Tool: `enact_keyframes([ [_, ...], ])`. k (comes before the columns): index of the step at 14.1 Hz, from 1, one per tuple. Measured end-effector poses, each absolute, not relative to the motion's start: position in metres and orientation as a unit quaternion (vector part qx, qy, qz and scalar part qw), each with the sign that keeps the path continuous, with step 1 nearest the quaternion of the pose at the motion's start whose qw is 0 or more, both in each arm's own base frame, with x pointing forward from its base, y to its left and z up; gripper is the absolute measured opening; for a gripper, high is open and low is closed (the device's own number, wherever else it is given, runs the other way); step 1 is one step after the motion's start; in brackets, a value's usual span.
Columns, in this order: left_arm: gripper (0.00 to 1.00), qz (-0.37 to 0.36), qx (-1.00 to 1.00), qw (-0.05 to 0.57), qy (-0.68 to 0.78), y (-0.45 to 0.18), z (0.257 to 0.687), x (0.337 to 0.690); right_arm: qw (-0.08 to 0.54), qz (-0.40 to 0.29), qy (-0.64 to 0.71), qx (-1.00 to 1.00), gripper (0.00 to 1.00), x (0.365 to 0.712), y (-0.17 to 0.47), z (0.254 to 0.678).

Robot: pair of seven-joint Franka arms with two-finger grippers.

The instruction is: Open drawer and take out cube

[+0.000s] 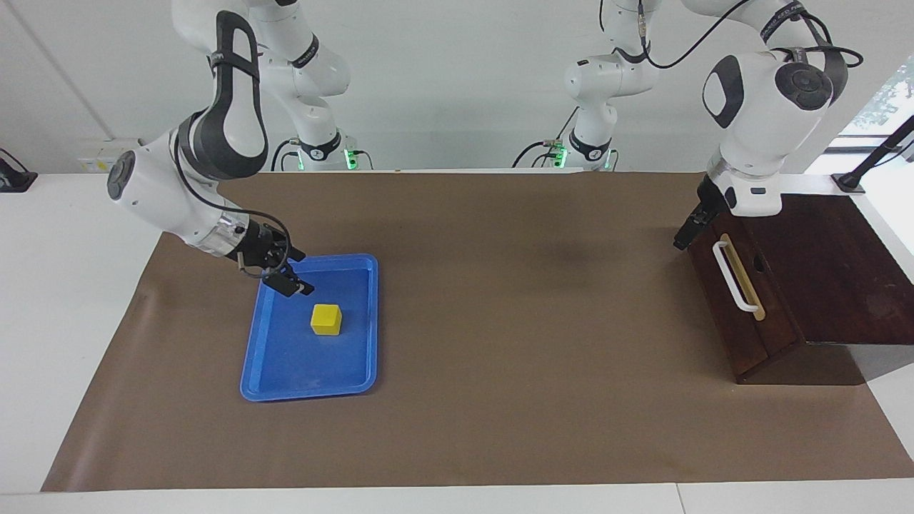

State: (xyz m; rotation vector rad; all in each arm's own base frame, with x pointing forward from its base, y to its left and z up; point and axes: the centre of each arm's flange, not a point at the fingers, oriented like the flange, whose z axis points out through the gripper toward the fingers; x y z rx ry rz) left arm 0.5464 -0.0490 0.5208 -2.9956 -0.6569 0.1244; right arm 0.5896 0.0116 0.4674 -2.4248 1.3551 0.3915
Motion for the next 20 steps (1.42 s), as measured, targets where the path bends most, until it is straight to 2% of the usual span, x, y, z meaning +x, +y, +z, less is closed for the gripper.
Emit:
enact_keyframes([
  [2, 1.0, 0.06, -0.991, 0.036, -0.115, -0.062, 0.525, 0.541, 0.144, 0.092, 0.39, -0.905, 1.0, 0.591, 0.016, 0.503],
  [6, 1.0, 0.073, -0.997, 0.033, -0.018, -0.078, 0.53, 0.541, 0.114, 0.037, 0.246, -0.962, 1.0, 0.584, 0.022, 0.538],
  [12, 1.0, 0.083, -0.996, 0.029, 0.022, -0.073, 0.524, 0.546, 0.023, 0.041, 0.05, -0.998, 1.0, 0.542, 0.007, 0.589],
  [14, 1.0, 0.083, -0.996, 0.029, 0.027, -0.077, 0.525, 0.546, -0.004, 0.037, -0.011, -0.999, 1.0, 0.539, 0.0, 0.604],
  [17, 1.0, 0.082, -0.996, 0.029, 0.034, -0.082, 0.527, 0.545, -0.01, 0.03, -0.034, -0.999, 1.0, 0.541, -0.003, 0.611],
  [20, 1.0, 0.079, -0.995, 0.028, 0.046, -0.081, 0.531, 0.545, -0.01, 0.04, -0.03, -0.999, 1.0, 0.547, -0.01, 0.599],
])
